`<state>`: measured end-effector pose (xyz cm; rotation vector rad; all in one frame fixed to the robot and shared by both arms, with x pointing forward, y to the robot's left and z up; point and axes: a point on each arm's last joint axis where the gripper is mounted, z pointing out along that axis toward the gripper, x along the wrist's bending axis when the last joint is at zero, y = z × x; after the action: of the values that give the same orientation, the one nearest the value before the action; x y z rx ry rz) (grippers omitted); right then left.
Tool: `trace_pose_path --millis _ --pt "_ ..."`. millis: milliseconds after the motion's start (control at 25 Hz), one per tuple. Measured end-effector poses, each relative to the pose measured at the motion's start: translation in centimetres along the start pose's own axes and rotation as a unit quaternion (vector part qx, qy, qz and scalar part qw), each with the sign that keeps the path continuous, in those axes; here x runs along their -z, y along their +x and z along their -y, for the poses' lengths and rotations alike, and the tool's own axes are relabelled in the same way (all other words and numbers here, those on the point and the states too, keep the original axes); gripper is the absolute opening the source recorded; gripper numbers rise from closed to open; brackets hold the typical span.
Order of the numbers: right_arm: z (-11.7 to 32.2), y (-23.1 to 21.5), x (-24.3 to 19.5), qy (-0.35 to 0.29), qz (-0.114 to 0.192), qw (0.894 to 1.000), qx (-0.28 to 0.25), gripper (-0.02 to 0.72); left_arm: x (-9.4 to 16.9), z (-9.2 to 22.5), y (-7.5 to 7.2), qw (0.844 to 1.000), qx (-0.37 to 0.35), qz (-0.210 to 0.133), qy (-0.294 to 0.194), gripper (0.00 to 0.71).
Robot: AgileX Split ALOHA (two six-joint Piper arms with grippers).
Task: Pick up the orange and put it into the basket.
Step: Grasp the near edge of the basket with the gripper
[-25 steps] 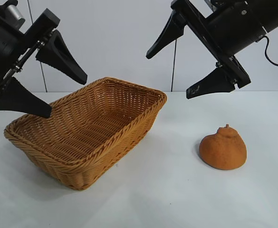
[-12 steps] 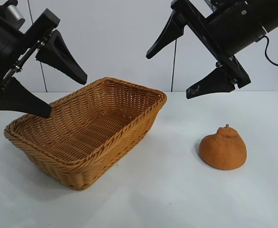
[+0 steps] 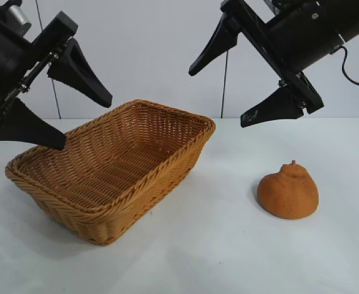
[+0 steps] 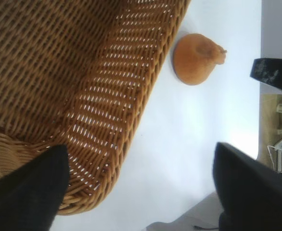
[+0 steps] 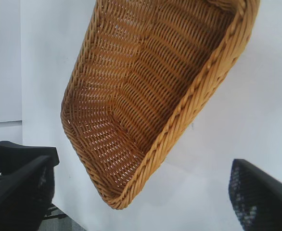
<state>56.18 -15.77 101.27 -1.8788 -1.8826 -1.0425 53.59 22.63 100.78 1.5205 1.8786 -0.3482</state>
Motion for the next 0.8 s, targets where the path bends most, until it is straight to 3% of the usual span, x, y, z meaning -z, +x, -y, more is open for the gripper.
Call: trace_pose_path --millis 160,320,600,680,800 --pt "0.0 0.0 0.0 0.0 0.0 1.0 0.0 0.674 2.2 0.6 0.1 0.998 0.009 -0.055 -0.01 0.582" --pt "0.0 0.0 0.0 0.0 0.0 1.0 0.0 0.674 3.5 1.1 0.3 0.991 0.061 -0.112 -0.029 0.582" --pt "0.0 0.0 0.0 -0.001 0.0 1.0 -0.001 0.674 2.0 2.3 -0.2 0.968 0.133 -0.205 -0.062 0.582" --pt "0.0 0.0 0.0 -0.001 -0.001 1.0 -0.001 0.674 1.2 2.6 -0.5 0.961 0.16 -0.213 -0.07 0.582" --pt "0.0 0.0 0.0 -0.002 0.0 1.0 -0.001 0.674 0.0 2.9 -1.5 0.96 0.176 -0.2 -0.083 0.582"
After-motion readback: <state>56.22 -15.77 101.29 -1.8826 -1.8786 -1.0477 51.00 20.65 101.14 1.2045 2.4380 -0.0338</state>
